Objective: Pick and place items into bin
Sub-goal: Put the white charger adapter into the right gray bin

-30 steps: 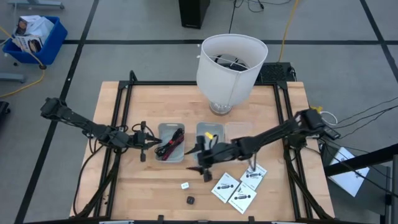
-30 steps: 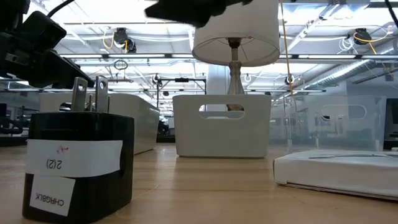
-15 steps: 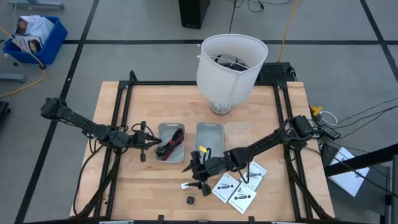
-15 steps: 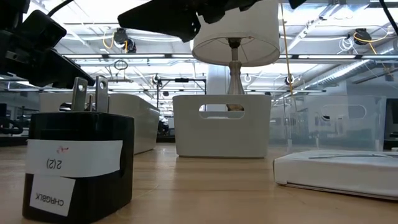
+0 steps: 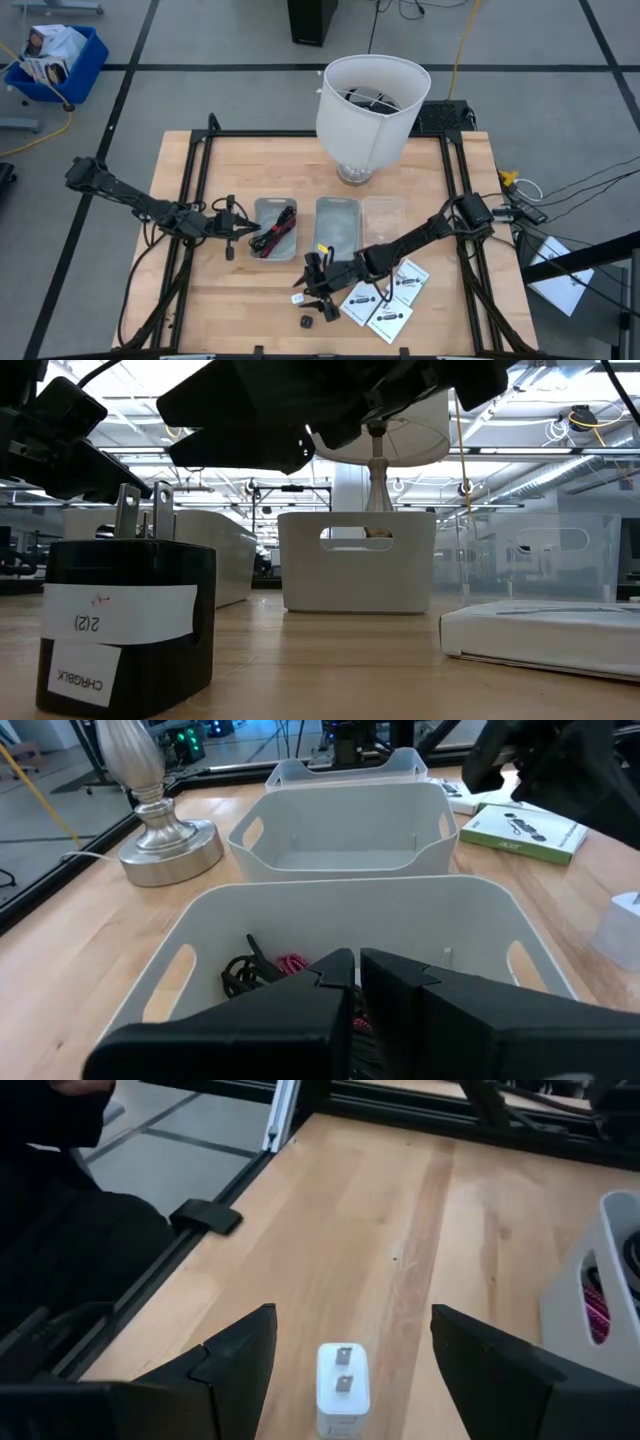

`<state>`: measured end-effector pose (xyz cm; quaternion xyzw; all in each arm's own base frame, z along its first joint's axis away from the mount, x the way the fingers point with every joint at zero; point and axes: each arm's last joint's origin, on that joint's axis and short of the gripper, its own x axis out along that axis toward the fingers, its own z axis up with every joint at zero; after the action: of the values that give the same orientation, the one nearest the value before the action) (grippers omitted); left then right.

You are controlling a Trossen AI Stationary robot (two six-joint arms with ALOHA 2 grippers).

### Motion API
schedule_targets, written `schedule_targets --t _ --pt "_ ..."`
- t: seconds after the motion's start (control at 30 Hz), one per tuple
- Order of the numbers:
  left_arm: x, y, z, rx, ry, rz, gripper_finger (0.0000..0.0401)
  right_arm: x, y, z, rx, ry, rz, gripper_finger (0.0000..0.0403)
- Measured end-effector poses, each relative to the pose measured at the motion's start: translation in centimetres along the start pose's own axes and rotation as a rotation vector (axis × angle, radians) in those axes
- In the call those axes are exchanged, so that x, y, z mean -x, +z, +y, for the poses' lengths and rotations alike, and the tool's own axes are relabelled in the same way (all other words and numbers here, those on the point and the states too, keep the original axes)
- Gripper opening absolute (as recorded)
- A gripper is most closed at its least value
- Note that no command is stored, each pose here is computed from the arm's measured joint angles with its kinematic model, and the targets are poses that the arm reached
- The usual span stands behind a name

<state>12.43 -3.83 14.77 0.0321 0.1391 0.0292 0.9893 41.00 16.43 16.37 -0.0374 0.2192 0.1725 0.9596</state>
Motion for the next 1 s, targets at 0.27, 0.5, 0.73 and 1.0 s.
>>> schedule_targets --t 0.27,0.5,0.73,1.0 --pt "0.0 0.0 0.0 -0.003 0.0 0.0 0.0031 -0.1 -0.5 0.2 0.03 -0.02 0.043 0.0254" --pt "0.0 0.0 0.0 0.0 0.0 -0.001 0.0031 -1.8 -1.9 0.1 0.062 -0.026 0.064 0.0254" --pt "0.0 0.0 0.0 0.002 0.0 0.006 0.0031 -3.5 -2.2 0.2 0.074 0.004 0.07 0.0254" --pt "0.0 -0.1 0.0 0.001 0.0 0.007 0.0031 -3.4 -2.6 0.0 0.063 0.0 0.114 0.0254"
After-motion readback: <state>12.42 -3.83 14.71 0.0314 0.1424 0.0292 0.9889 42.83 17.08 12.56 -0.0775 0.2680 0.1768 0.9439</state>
